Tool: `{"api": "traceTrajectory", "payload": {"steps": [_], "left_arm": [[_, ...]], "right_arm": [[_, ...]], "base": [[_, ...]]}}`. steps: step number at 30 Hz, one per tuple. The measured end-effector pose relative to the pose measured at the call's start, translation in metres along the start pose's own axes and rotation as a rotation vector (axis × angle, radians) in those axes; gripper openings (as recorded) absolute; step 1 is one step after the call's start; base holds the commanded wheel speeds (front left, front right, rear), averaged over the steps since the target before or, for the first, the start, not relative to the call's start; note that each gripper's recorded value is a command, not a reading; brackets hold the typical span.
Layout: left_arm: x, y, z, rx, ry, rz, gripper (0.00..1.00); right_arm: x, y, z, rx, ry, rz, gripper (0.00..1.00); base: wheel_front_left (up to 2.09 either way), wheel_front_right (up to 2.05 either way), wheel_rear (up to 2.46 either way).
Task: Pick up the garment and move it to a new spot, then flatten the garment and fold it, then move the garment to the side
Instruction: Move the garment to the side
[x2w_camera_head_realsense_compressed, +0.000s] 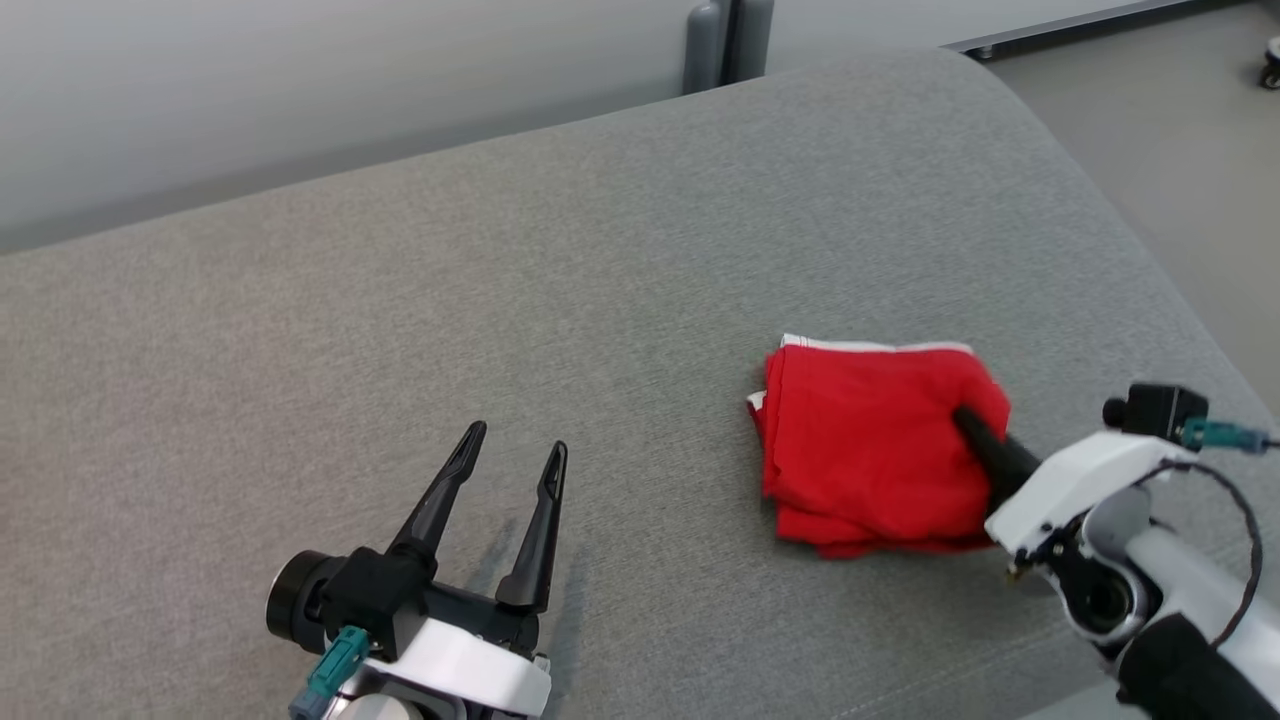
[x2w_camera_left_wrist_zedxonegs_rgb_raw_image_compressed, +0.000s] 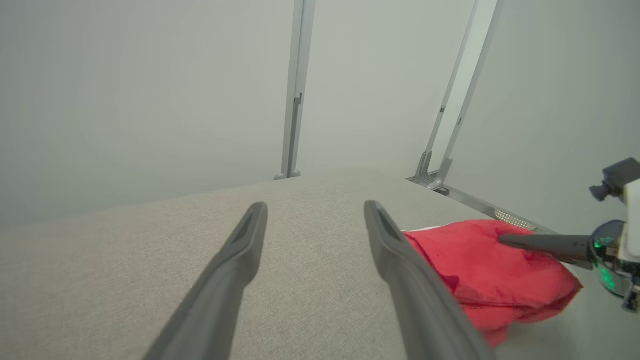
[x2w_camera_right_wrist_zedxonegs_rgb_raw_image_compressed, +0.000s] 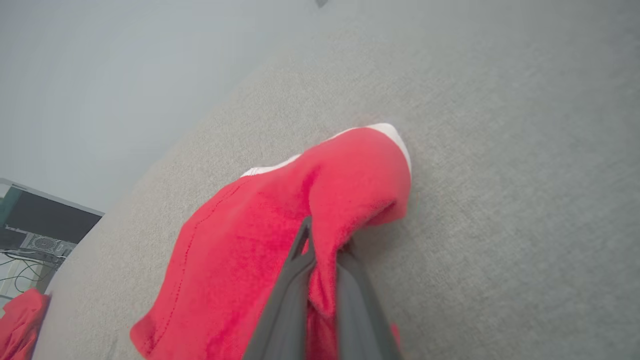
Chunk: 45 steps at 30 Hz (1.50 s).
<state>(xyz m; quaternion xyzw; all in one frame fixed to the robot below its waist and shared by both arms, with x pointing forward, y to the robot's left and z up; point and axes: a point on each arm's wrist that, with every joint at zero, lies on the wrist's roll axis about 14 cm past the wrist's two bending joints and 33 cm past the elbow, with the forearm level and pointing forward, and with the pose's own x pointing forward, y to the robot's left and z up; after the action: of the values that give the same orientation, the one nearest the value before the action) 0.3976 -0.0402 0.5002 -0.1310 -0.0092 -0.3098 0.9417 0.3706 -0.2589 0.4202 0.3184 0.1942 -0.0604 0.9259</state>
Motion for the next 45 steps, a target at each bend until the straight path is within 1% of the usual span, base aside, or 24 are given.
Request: {"api": "traceTrajectory", "payload": {"steps": [4, 9, 11, 14, 18, 19, 25, 29, 34, 39, 42, 45], "left_arm": [[0.0, 0.012, -0.005, 0.0, 0.007, 0.027, 1.0], [0.004, 0.027, -0.01, 0.008, 0.014, 0.051, 1.0], [0.003, 0.034, -0.016, 0.007, 0.026, 0.062, 1.0], [0.006, 0.044, -0.021, 0.008, 0.033, 0.078, 1.0], [0.011, 0.053, -0.026, 0.009, 0.035, 0.082, 1.0], [0.013, 0.057, -0.029, 0.009, 0.038, 0.081, 1.0], [0.016, 0.075, -0.04, 0.008, 0.053, 0.108, 1.0], [0.015, 0.088, -0.05, 0.014, 0.072, 0.129, 1.0], [0.013, 0.092, -0.063, 0.009, 0.1, 0.135, 1.0], [0.021, 0.09, -0.064, 0.011, 0.093, 0.107, 1.0], [0.024, 0.087, -0.067, 0.012, 0.103, 0.087, 1.0], [0.028, 0.082, -0.069, 0.005, 0.102, 0.068, 1.0]], "right_arm": [[0.022, 0.014, 0.028, -0.045, -0.039, 0.033, 0.0], [0.054, 0.031, 0.073, -0.101, -0.113, 0.055, 0.0], [0.068, 0.036, 0.091, -0.138, -0.138, 0.056, 0.0], [0.09, 0.049, 0.115, -0.165, -0.173, 0.066, 0.0], [0.119, 0.066, 0.138, -0.199, -0.204, 0.082, 0.0], [0.132, 0.07, 0.151, -0.218, -0.225, 0.078, 0.0], [0.166, 0.063, 0.181, -0.232, -0.288, 0.036, 0.0], [0.186, 0.048, 0.187, -0.208, -0.324, -0.013, 0.0], [0.195, 0.006, 0.17, -0.183, -0.304, -0.133, 0.0], [0.179, -0.034, 0.172, -0.192, -0.309, -0.256, 0.0], [0.166, -0.055, 0.172, -0.19, -0.311, -0.308, 0.0], [0.151, -0.075, 0.181, -0.196, -0.33, -0.36, 0.0]], "base": [[0.0, 0.0, 0.0], [0.0, 0.0, 0.0], [0.0, 0.0, 0.0], [0.0, 0.0, 0.0], [0.0, 0.0, 0.0], [0.0, 0.0, 0.0], [0.0, 0.0, 0.0], [0.0, 0.0, 0.0], [0.0, 0.0, 0.0], [0.0, 0.0, 0.0], [0.0, 0.0, 0.0], [0.0, 0.0, 0.0]]}}
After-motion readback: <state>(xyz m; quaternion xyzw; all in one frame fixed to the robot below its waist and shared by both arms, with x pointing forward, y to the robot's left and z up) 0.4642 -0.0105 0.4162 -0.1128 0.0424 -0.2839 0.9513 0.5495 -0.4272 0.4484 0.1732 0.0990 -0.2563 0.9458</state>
